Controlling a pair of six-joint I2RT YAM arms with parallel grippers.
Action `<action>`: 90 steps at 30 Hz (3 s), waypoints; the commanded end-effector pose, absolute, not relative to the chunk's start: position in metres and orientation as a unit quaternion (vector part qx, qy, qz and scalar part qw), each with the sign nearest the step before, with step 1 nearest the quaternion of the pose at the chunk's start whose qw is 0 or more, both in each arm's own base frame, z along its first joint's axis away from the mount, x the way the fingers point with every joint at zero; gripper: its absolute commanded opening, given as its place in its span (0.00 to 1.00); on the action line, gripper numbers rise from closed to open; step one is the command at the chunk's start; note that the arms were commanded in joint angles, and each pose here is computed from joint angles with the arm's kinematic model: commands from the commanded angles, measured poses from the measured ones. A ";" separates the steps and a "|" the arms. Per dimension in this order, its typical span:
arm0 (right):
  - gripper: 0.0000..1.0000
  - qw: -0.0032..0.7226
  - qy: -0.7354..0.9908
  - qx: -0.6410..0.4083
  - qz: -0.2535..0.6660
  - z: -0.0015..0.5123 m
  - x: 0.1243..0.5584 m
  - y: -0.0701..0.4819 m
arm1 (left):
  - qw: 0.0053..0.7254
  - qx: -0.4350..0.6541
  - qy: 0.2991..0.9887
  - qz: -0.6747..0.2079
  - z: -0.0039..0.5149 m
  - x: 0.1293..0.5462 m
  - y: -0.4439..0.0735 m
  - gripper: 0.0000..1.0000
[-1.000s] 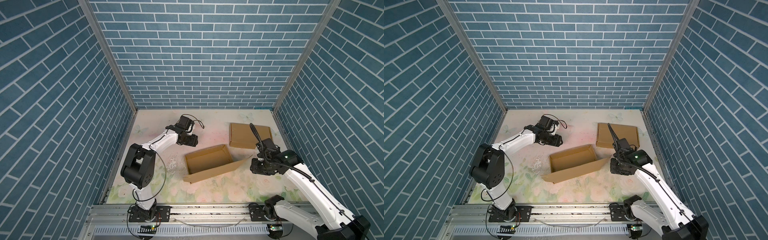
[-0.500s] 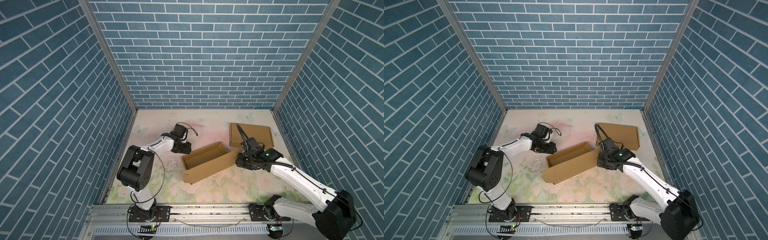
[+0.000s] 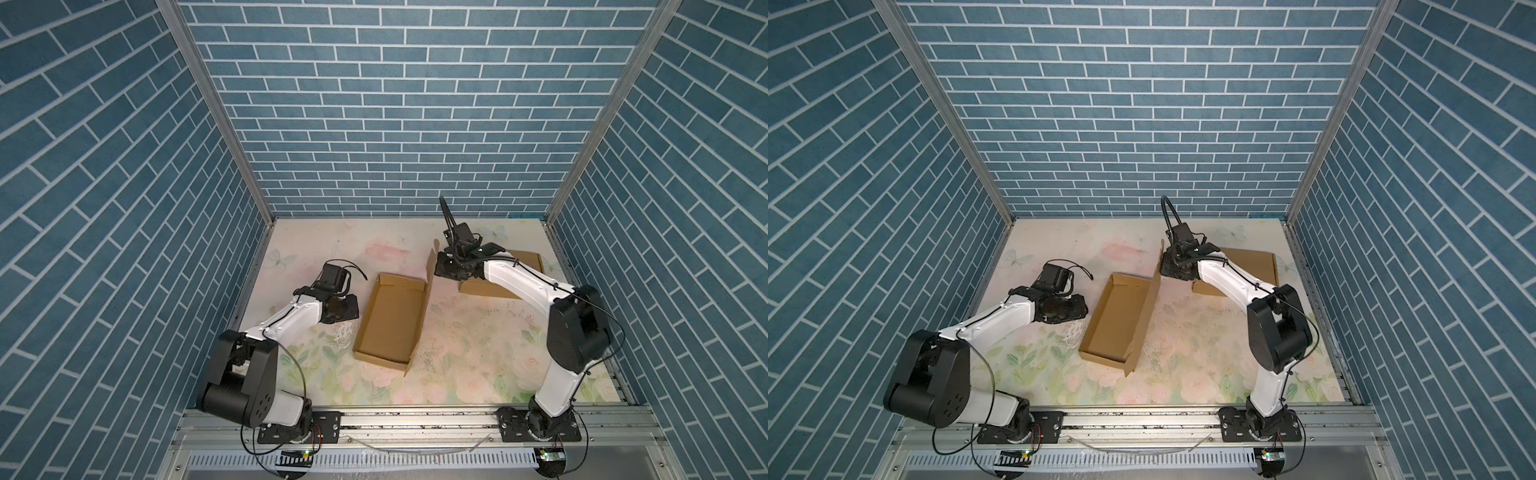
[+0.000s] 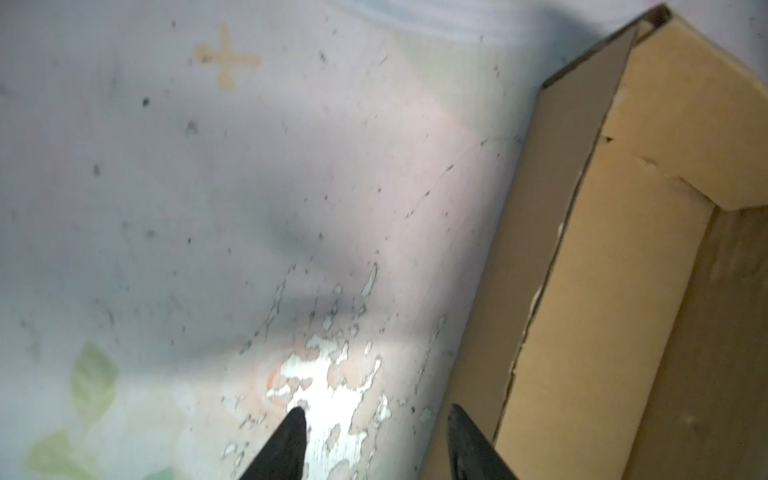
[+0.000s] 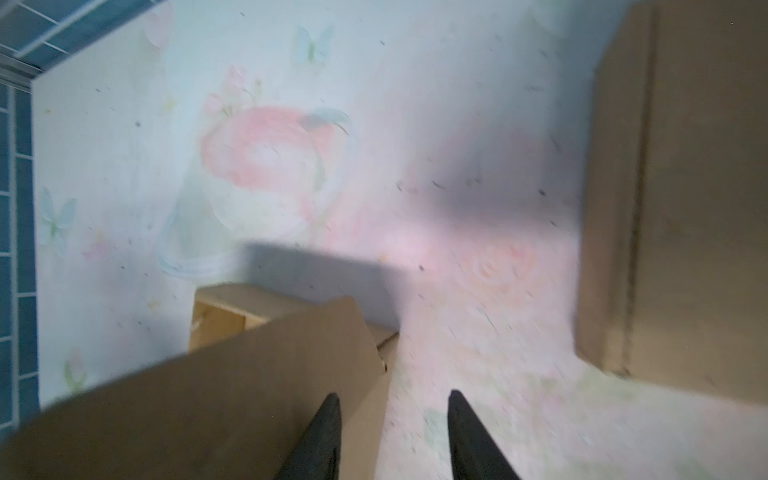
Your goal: Fold the paper box
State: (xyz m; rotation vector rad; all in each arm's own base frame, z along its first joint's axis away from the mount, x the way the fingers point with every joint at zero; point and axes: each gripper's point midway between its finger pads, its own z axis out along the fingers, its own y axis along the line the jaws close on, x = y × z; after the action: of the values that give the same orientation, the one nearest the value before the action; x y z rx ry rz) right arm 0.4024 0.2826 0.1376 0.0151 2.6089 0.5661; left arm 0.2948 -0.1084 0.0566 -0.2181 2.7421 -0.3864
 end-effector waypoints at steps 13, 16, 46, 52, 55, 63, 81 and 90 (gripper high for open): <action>0.47 0.232 0.949 -0.034 0.210 0.193 0.400 0.225 | 0.247 -0.036 0.962 -0.113 0.117 0.308 -0.104 0.57; 0.49 0.226 0.951 -0.038 0.209 0.212 0.373 0.210 | 0.263 -0.003 0.960 -0.091 0.133 0.328 -0.104 0.58; 0.15 0.169 0.944 -0.226 0.171 0.254 0.318 0.285 | 0.432 -0.002 0.896 -0.101 0.213 0.355 -0.071 0.85; 0.00 0.218 0.918 -0.304 0.130 0.258 0.342 0.288 | 0.426 0.007 0.899 -0.104 0.213 0.354 -0.074 0.82; 0.00 0.246 0.897 -0.344 0.127 0.264 0.353 0.298 | 0.422 0.010 0.900 -0.106 0.212 0.354 -0.075 0.81; 0.00 0.295 0.845 -0.440 0.080 0.272 0.386 0.315 | 0.418 0.005 0.903 -0.102 0.209 0.351 -0.072 0.81; 0.07 0.386 0.646 -0.657 -0.036 0.279 0.408 0.393 | 0.389 -0.044 0.908 -0.151 0.181 0.355 -0.076 0.78; 0.30 0.397 0.645 -0.653 0.008 0.295 0.385 0.405 | 0.391 -0.036 0.907 -0.155 0.183 0.356 -0.078 0.78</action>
State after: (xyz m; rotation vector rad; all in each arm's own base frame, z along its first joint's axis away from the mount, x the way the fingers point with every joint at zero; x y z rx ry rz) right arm 0.3929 0.3992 0.2625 -1.6969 1.6954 -0.0338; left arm 0.3535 -0.0782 0.1788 -0.0974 2.3170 -0.3853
